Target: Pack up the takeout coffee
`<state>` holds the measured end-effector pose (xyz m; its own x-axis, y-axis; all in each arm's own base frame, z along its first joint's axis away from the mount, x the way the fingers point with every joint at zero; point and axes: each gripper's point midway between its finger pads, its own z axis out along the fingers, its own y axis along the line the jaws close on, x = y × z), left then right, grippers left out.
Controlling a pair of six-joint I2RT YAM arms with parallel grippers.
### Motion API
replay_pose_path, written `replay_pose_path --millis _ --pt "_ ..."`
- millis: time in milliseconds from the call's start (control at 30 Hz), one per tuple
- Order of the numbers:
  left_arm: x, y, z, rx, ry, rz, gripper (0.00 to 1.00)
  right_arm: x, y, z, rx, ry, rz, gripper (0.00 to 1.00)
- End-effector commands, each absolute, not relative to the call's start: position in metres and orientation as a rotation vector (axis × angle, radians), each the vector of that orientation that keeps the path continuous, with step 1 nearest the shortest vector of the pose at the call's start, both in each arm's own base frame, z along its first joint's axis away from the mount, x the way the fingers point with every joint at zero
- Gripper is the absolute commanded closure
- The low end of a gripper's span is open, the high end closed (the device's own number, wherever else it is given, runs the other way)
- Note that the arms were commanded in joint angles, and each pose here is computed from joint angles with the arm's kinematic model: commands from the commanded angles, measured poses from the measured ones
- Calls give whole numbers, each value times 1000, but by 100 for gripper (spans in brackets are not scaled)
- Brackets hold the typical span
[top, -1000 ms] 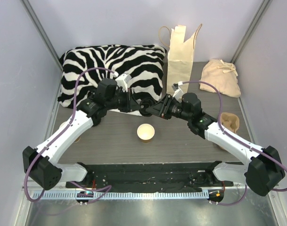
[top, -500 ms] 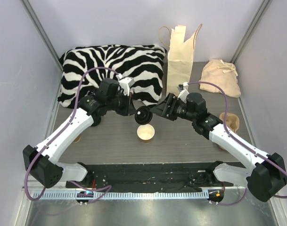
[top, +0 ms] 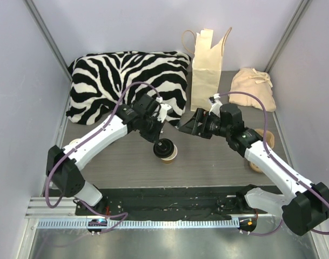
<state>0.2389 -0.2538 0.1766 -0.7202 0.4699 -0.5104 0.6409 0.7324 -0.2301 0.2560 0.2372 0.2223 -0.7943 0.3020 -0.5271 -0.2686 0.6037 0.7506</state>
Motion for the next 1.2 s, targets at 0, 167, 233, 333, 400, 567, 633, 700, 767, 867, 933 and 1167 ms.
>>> replay_pose_path --millis 0,167,233,333,400,567,633,700,767,867,933,1167 --pt "244 -251 176 961 2531 -421 100 257 229 230 -103 2188 1090 15" --pt "245 -261 170 992 2527 -402 100 250 224 210 -104 2262 1100 15" --pt "245 -264 166 1002 2529 -390 100 246 225 201 -111 2286 1107 15" --pt "247 -267 162 1004 2524 -373 100 245 224 190 -122 2309 1102 16" --pt "250 -270 162 994 2514 -375 100 245 225 185 -145 2310 1099 16" --pt "254 -275 155 992 2512 -345 100 242 228 176 -158 2330 1127 17" --pt "254 -277 153 988 2511 -351 100 241 229 172 -158 2340 1134 17" --pt "254 -279 151 976 2511 -359 100 241 230 171 -163 2336 1142 17" --pt "253 -279 146 966 2522 -365 100 240 231 167 -162 2343 1151 18" --pt "255 -281 142 952 2521 -362 100 240 233 162 -154 2346 1174 18" --pt "256 -281 141 952 2519 -356 100 239 233 159 -149 2346 1179 20" --pt "249 -277 139 980 2535 -347 100 239 234 154 -162 2357 1181 20"
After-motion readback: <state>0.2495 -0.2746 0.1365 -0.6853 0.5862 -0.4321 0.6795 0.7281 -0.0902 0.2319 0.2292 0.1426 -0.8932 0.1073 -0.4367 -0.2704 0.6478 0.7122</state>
